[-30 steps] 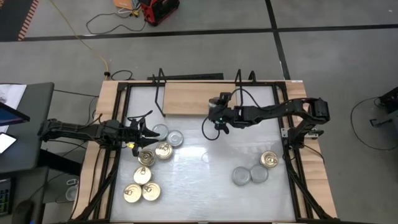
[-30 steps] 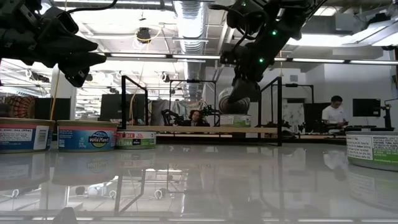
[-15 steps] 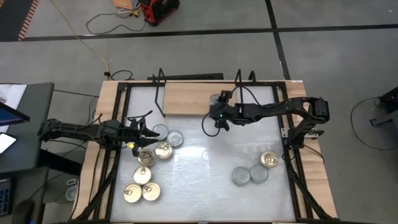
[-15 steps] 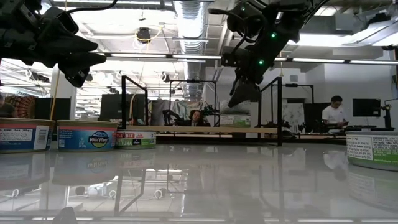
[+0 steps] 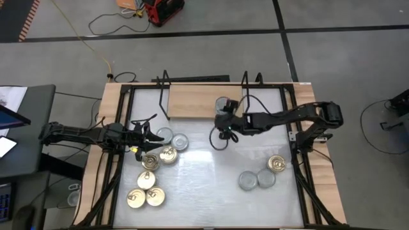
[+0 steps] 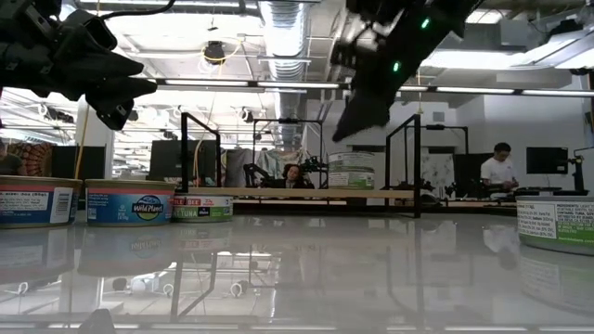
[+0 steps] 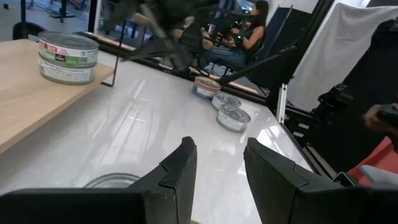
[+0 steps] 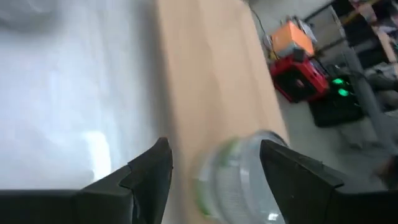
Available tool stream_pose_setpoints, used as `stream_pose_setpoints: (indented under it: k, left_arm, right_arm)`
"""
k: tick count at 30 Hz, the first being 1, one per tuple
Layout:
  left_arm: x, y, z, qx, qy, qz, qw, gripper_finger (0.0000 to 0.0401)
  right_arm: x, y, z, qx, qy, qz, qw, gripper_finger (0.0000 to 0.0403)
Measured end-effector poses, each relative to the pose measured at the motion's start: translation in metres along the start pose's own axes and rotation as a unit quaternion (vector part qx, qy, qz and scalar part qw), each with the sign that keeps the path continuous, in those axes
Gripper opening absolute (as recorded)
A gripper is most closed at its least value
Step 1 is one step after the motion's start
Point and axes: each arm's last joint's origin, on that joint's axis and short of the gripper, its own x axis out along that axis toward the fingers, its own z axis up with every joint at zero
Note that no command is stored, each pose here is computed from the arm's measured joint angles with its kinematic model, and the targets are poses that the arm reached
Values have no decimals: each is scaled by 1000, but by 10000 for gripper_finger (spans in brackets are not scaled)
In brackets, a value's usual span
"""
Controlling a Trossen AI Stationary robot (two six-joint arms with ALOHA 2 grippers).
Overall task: Stack canned seafood by type on shelf
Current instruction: Stack the green tuna can on top of the green tuna on the shelf
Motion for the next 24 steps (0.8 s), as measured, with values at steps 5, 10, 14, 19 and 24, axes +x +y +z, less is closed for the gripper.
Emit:
stream_pose_setpoints:
  k: [5,10,14,19,24]
  left_arm:
    - [0,1,-3,-4,16,6,1000,126]
    - [0,1,-2,-9,12,5,1000,126]
    - [0,0,-1,-16,6,3,1000,126]
    - [0,0,-1,-16,6,3,1000,126]
    - [0,0,-1,-16,6,3,1000,126]
  right_arm:
    - [-36,27,1,96,0,159,983,279]
    - [-58,58,-22,135,152,323,924,279]
    - [-75,79,-39,143,266,389,870,272]
    - [-83,92,-55,132,320,407,845,244]
    - [-80,90,-56,142,323,405,844,201]
